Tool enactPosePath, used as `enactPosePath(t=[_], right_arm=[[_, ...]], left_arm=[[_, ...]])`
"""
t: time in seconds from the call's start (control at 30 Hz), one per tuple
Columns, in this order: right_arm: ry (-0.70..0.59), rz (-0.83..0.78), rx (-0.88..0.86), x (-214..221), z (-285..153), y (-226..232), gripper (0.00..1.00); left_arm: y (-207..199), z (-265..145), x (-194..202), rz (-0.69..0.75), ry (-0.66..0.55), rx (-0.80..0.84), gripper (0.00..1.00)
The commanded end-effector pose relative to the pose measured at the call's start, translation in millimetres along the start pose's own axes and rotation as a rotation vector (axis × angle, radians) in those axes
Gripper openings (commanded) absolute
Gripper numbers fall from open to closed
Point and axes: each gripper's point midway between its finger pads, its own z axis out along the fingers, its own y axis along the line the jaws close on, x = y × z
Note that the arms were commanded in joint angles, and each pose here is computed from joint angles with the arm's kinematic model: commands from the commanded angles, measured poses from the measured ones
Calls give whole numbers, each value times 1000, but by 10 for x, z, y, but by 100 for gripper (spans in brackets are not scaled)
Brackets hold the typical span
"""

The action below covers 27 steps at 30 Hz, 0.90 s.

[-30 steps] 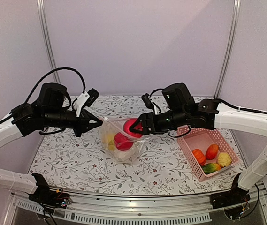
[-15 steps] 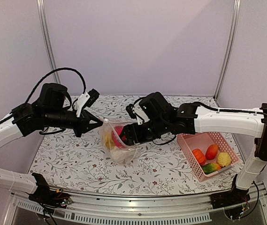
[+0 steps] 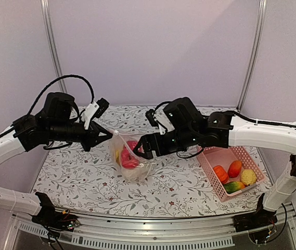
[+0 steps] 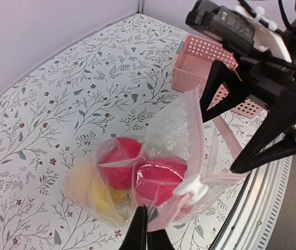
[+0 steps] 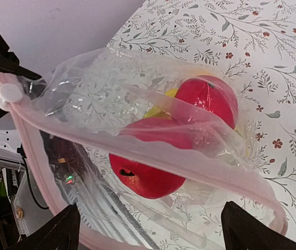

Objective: Place the food in the zip-top bag and seal the zipper
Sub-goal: Place the fake fruit in the zipper food storage bag.

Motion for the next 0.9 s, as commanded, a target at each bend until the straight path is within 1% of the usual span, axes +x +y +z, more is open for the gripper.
enactPosePath(t=[0.0,0.17,0.23,0.3,0.43,0.53,0.67,0.87], right_arm=[[-61,-35,-55,-81,-362,147,95],[-127,-43,-80,-126,-721,196,95],[-150,-43,-51,-113,-808,116,95],[-164,-26,6,-85,-862,-59,95],[-149,92,98,42,-831,-497,86],[-146,128,116,106,-792,-624,78],[-113,87,135,224,-656,-715,71],[-39,-14,112,415,-415,-768,64]], left_arm=[[214,-25,20,-30,0,-94,0],[326,-36,22,-57,2,-136,0],[346,-38,20,-65,1,-140,0],[348,-45,11,-67,-3,-137,0],[339,-43,8,-69,-7,-130,0],[338,-39,12,-72,-6,-127,0],[339,-35,14,-71,-4,-125,0],[342,-33,15,-72,-4,-127,0]])
